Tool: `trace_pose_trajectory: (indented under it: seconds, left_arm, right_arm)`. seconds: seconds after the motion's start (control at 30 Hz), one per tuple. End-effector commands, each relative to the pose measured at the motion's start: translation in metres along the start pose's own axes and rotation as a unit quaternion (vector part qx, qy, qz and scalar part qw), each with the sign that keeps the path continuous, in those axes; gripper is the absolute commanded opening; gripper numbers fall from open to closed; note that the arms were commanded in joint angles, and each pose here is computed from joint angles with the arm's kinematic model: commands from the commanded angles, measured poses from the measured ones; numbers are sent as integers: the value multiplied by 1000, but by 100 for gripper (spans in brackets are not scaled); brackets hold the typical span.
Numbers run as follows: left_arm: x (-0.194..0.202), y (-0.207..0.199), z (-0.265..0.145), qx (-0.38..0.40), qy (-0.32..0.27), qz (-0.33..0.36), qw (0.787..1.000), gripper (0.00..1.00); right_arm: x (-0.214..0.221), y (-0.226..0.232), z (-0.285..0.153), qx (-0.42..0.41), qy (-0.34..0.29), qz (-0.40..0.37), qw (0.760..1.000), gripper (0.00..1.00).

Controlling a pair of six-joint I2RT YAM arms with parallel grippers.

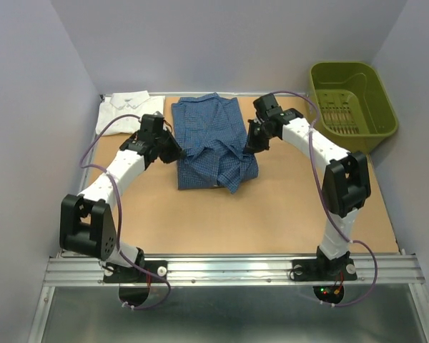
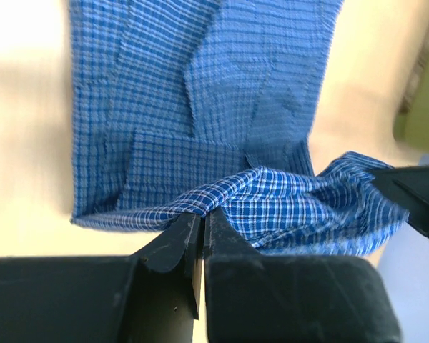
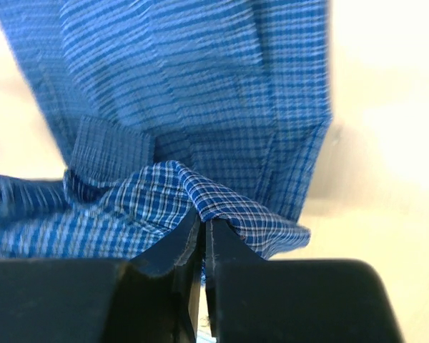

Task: Fold and stack the long sleeve shirts
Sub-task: Fold the shirt

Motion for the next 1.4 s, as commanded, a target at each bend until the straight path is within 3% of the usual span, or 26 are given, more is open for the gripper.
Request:
trace_pose_trajectory:
  seconds: [0.0,0.37,0.97,1.07,1.17,1.27,1.37]
  left_arm:
    - [-28,-4,10,8,-42,16,999,4]
    - [-56,9,51,-27,-65,18,997,6]
    - [-92,16,95,-39,-117,30,992,10]
    - [-96,16,101,-42,-123,32,991,14]
    - [-102,17,105,-47,-137,34,989,19]
    - [-110,11,104,-37,-156,43,986,26]
    - [-122,0,96,-23,-180,51,982,36]
  right_arm:
    - [-42,-4,6,-3,-51,30,998,9]
    - [-83,-5,50,-23,-60,70,995,16]
    - [-133,-1,82,-40,-110,49,992,22]
    - [-136,-3,86,-38,-114,46,992,32]
    - [-140,-7,83,-26,-127,46,990,47]
    - [-152,-4,66,-31,-153,32,987,68]
    - [-165,3,36,-32,-192,2,981,79]
Point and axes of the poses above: each gripper's point midway between its finger pads, its own z axis out along the fingers, its own y axis along the line the jaws close on, x = y × z, the point moved 7 cm from there along -z, back along the fingers
